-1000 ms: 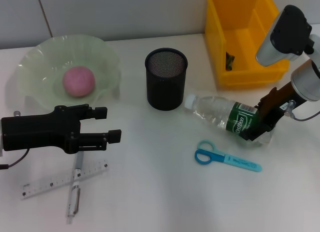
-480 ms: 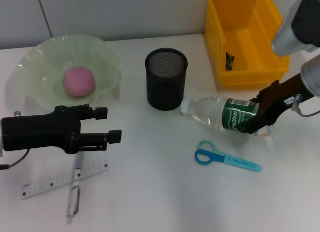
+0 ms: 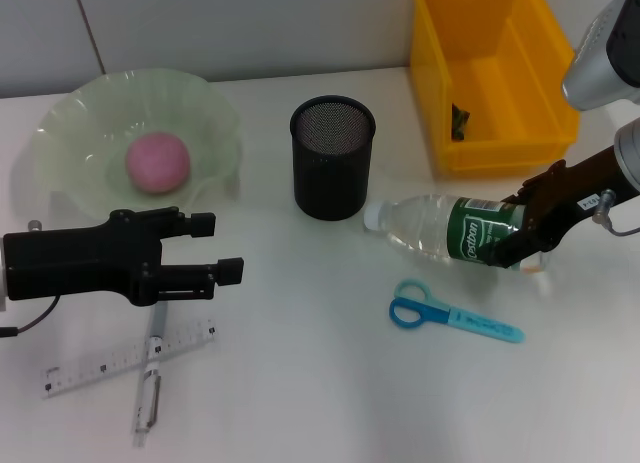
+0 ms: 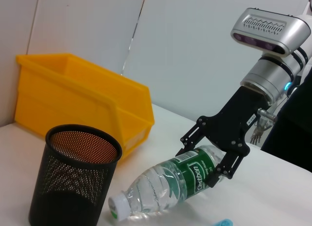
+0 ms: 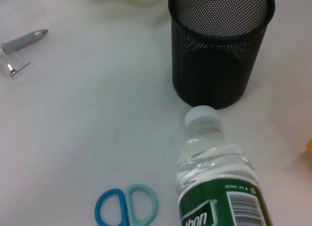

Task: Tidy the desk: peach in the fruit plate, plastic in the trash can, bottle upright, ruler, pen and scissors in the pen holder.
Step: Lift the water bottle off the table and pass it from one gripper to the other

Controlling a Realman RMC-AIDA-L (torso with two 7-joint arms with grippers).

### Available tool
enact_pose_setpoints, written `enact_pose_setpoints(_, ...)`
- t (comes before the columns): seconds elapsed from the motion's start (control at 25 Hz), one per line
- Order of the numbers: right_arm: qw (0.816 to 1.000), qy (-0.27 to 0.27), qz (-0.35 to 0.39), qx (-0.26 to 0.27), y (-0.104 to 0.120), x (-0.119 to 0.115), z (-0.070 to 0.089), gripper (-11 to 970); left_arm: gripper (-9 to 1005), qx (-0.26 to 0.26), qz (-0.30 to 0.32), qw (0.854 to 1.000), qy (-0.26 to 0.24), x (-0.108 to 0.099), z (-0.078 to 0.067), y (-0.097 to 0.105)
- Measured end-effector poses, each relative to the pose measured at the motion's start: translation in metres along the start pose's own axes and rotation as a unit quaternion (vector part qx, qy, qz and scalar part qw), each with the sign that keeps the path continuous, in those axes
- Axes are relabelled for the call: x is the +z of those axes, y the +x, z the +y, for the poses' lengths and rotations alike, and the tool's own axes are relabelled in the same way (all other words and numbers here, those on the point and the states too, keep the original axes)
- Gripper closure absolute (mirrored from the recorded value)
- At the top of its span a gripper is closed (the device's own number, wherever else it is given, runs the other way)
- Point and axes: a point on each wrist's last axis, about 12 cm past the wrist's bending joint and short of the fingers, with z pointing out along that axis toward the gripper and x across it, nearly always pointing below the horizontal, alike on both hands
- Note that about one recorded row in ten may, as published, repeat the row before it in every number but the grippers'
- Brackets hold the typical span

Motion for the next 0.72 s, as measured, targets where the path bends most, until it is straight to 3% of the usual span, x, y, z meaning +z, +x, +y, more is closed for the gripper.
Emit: enact_pose_setpoints(0.72,0.994,0.013,0.105,0.011,-0.016,0.010,-0.011,195,162,-0.002,0.000,1.000,0.000,0.001,0.000,-0.001)
